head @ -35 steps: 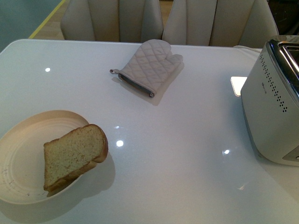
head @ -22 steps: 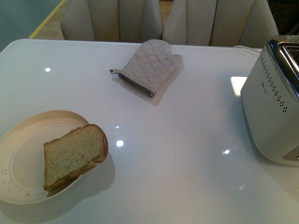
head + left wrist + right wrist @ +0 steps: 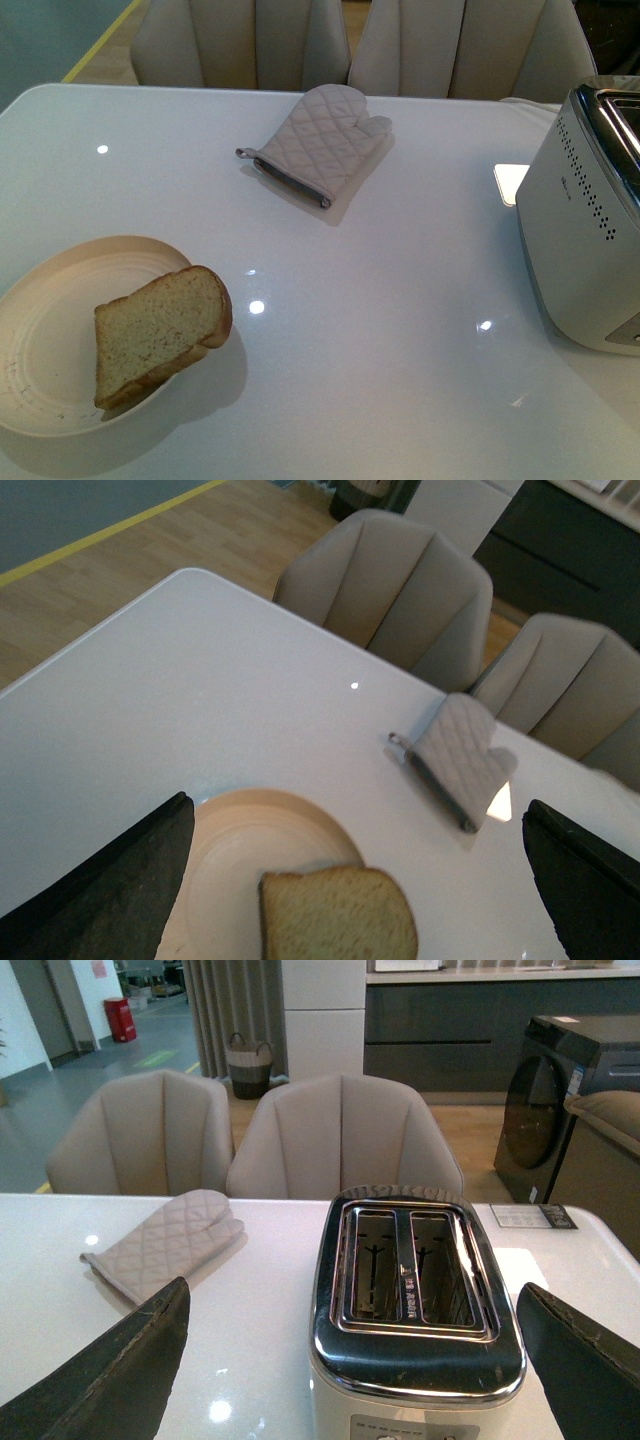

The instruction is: Put bread into toaster

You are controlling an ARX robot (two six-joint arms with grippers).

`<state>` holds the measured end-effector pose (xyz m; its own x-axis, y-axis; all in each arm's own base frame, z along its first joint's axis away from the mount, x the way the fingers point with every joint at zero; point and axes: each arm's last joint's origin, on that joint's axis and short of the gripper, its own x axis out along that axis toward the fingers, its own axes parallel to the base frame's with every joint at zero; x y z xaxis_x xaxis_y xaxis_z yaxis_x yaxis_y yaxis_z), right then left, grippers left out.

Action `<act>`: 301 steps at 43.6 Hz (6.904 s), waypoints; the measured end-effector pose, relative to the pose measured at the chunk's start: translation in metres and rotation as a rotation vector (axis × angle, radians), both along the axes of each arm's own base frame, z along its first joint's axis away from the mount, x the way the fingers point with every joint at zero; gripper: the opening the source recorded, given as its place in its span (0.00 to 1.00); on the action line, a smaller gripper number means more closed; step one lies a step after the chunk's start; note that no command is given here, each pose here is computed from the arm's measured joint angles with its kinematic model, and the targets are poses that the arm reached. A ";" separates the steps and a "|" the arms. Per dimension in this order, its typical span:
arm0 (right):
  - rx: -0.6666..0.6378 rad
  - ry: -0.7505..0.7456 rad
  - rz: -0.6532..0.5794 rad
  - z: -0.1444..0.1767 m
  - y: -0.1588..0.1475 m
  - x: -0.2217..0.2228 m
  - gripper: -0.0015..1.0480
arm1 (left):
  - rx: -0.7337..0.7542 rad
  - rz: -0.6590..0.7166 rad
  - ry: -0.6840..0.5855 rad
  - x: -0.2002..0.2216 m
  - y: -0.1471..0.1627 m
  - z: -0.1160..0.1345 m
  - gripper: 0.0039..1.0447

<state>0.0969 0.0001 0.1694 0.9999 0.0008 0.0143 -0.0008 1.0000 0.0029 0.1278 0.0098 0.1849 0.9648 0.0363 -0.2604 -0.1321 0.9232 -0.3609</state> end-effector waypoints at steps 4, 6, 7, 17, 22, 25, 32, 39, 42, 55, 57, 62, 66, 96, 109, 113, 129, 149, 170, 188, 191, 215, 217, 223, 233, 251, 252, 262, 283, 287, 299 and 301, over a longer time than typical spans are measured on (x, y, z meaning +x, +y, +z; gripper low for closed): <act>0.000 0.000 0.000 0.000 0.000 0.000 0.91 | -0.040 0.030 -0.019 0.025 0.012 0.006 0.94; 0.000 0.000 0.000 0.000 0.000 0.000 0.91 | -0.058 0.043 -0.020 0.037 0.017 0.007 0.94; 0.000 0.000 0.000 0.000 0.000 0.000 0.91 | -0.066 0.053 -0.019 0.050 0.021 0.006 0.94; 0.000 0.000 0.000 0.000 0.000 0.000 0.91 | -0.135 0.120 0.194 0.125 0.047 -0.042 0.94; 0.000 0.000 0.000 0.000 0.000 0.000 0.91 | -0.158 0.139 0.307 0.141 0.054 -0.074 0.94; 0.000 0.000 0.000 0.000 0.000 0.000 0.91 | -0.161 0.146 0.395 0.148 0.059 -0.101 0.94; 0.000 0.000 0.000 0.000 0.000 0.000 0.91 | -0.121 0.121 0.529 0.150 0.062 -0.147 0.94; 0.000 0.000 0.000 0.000 0.000 0.000 0.91 | -0.062 0.077 0.589 0.150 0.062 -0.168 0.94; 0.000 0.000 0.000 0.000 0.000 0.000 0.91 | -0.040 0.064 0.610 0.150 0.062 -0.174 0.94; 0.000 0.000 0.000 0.000 0.000 0.000 0.91 | 0.027 0.050 0.678 0.155 0.066 -0.199 0.94; 0.000 0.000 0.000 0.000 0.000 0.000 0.91 | 0.039 0.055 0.694 0.156 0.066 -0.204 0.94; 0.000 0.000 0.000 0.000 0.000 0.000 0.91 | 0.055 0.052 0.714 0.159 0.064 -0.211 0.94; 0.000 0.000 0.000 0.000 0.000 0.000 0.91 | 0.069 0.041 0.727 0.163 0.060 -0.216 0.93; 0.000 0.000 0.000 0.000 0.000 0.000 0.91 | 0.141 -0.101 0.688 0.189 0.008 -0.224 0.05; 0.000 0.000 0.000 0.000 0.000 0.000 0.91 | 0.171 -0.218 0.666 0.193 -0.035 -0.226 0.05; 0.000 0.000 0.000 0.000 0.000 0.000 0.91 | 0.181 -0.262 0.659 0.193 -0.047 -0.225 0.05; 0.000 0.000 0.000 0.000 0.000 0.000 0.91 | 0.222 -0.419 0.651 0.191 -0.087 -0.224 0.05; 0.000 0.000 0.000 0.000 0.000 0.000 0.91 | 0.251 -0.498 0.652 0.187 -0.121 -0.223 0.27; 0.000 0.000 0.000 0.000 0.000 0.000 0.91 | 0.133 -0.299 0.431 0.188 -0.072 -0.147 0.95; 0.000 0.000 0.000 0.000 0.000 0.000 0.91 | -0.053 -0.073 -0.049 0.104 -0.017 0.000 0.94; 0.000 0.000 0.000 0.000 0.000 0.000 0.91 | 0.042 -0.057 -0.172 0.076 -0.012 0.015 0.84; 0.000 0.000 0.000 0.000 0.000 0.000 0.91 | 0.370 -0.088 -0.253 -0.030 -0.010 -0.006 0.03; 0.000 0.000 0.000 0.000 0.000 0.000 0.91 | 0.372 -0.088 -0.253 -0.030 -0.010 -0.007 0.03; 0.000 0.000 0.000 0.000 0.000 0.000 0.91 | 0.374 -0.088 -0.257 -0.030 -0.010 -0.010 0.03; 0.000 0.000 0.000 0.000 0.000 0.000 0.91 | 0.375 -0.087 -0.259 -0.031 -0.010 -0.018 0.03; -0.084 0.340 -0.164 0.000 0.020 0.012 0.91 | 0.375 -0.087 -0.260 -0.031 -0.010 -0.018 0.39; -0.083 0.333 -0.154 0.003 0.022 0.014 0.91 | 0.375 -0.087 -0.260 -0.031 -0.010 -0.018 0.42; 0.063 0.435 0.014 0.025 0.051 0.075 0.91 | 0.375 -0.087 -0.260 -0.031 -0.010 -0.018 0.86; 0.372 0.807 0.100 -0.050 0.106 0.187 0.91 | 0.377 -0.087 -0.260 -0.031 -0.010 -0.018 0.94; 0.427 0.883 0.099 -0.077 0.113 0.196 0.91 | 0.377 -0.087 -0.260 -0.031 -0.010 -0.018 0.94; 0.521 0.976 0.045 -0.123 0.115 0.206 0.91 | 0.377 -0.087 -0.260 -0.031 -0.010 -0.018 0.94; 0.544 0.991 0.036 -0.130 0.115 0.208 0.91 | 0.377 -0.087 -0.260 -0.031 -0.010 -0.018 0.94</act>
<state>0.3044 0.1150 0.0395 0.5701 0.2657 -0.7774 0.2148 0.8651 0.4532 0.0972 -0.0003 0.1673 1.0000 -0.0023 0.0063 0.0023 1.0000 -0.0086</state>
